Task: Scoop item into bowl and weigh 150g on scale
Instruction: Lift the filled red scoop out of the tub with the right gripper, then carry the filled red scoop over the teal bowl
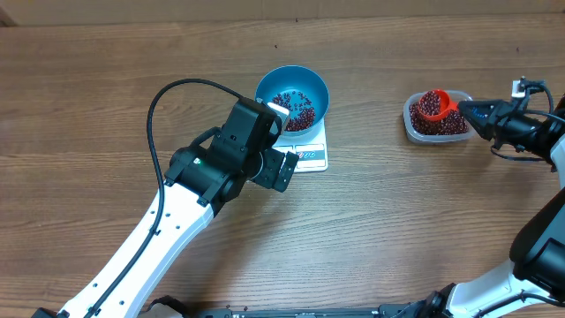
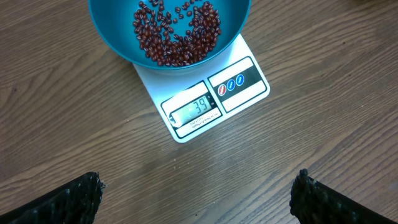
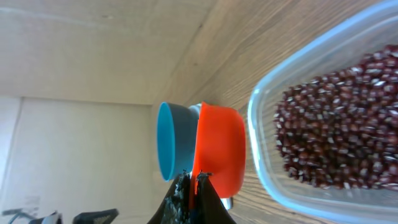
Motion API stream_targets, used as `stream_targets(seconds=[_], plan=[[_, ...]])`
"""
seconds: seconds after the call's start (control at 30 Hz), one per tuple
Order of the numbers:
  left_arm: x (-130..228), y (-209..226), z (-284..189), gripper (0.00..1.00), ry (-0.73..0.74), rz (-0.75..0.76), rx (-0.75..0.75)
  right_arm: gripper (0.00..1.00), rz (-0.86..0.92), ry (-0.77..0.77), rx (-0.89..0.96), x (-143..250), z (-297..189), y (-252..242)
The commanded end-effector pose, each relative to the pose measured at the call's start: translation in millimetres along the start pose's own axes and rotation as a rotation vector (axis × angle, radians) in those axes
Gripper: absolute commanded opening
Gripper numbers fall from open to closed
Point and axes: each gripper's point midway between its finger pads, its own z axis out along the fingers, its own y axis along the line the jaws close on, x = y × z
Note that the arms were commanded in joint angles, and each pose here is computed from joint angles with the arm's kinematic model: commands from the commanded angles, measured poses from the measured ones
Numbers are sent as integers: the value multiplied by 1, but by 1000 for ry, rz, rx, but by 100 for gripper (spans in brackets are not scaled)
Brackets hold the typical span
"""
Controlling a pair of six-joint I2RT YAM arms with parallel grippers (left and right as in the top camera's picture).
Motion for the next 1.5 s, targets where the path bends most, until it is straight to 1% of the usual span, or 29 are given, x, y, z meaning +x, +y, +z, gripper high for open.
stream_targets(seconds=[0.0,0.2,0.53,0.97,1.17,1.3,1.47], plan=[[-3,-2,0,100,-4,24,6,4,13,15,-66,5,1,7],[-3,-2,0,99,-4,24,6,4,7,62,-126,14,14,22],[-3,-2,0,100,-4,24,6,4,-3,150,-148,30,47,41],[-3,-2,0,100,-4,24,6,4,-80,262,-200,53,102,79],[-3,-2,0,99,-4,24,6,4,-133,309,-194,72,128,92],[-3,-2,0,99,-4,24,6,4,-154,325,-178,81,145,99],[-3,-2,0,100,-4,24,6,4,-225,330,-204,88,160,114]])
